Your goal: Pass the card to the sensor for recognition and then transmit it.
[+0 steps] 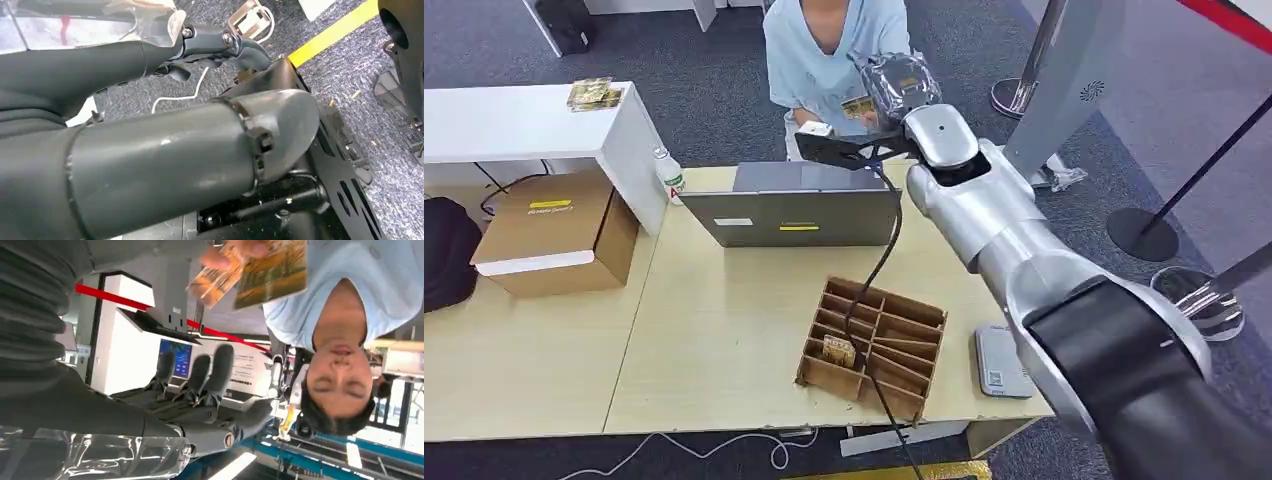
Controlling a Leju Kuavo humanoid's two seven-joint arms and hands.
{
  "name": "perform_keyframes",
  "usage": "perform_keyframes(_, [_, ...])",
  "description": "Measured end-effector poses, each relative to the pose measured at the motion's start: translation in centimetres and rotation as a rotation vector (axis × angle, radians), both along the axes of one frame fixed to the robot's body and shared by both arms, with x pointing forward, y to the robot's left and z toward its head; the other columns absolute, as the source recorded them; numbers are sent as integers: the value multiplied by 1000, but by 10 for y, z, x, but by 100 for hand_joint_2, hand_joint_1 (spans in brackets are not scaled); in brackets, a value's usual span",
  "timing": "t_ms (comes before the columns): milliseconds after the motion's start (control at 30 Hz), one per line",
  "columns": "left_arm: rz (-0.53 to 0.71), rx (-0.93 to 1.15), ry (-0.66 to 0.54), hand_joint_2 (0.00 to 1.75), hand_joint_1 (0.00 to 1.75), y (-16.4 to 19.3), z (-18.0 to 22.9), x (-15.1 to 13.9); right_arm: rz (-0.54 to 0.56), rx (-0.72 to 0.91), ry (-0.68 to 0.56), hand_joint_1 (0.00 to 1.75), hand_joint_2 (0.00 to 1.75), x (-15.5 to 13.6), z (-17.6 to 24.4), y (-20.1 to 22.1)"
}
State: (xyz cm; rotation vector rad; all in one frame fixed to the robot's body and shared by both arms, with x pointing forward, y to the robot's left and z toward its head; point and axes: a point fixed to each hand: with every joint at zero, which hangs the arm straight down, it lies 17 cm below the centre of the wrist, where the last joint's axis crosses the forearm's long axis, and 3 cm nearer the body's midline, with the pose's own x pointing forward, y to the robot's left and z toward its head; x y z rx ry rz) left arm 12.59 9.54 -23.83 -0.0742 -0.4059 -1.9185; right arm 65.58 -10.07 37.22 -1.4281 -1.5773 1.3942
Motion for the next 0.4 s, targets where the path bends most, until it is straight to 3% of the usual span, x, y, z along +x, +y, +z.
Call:
perform_keyframes(267, [9, 12, -22, 0, 0, 2, 0, 4, 72, 194, -118, 0, 175, -8, 44, -3])
perform_keyframes(400, [13, 18, -29, 0, 0, 3, -1, 6, 159, 360, -173, 0, 175, -20, 65, -4])
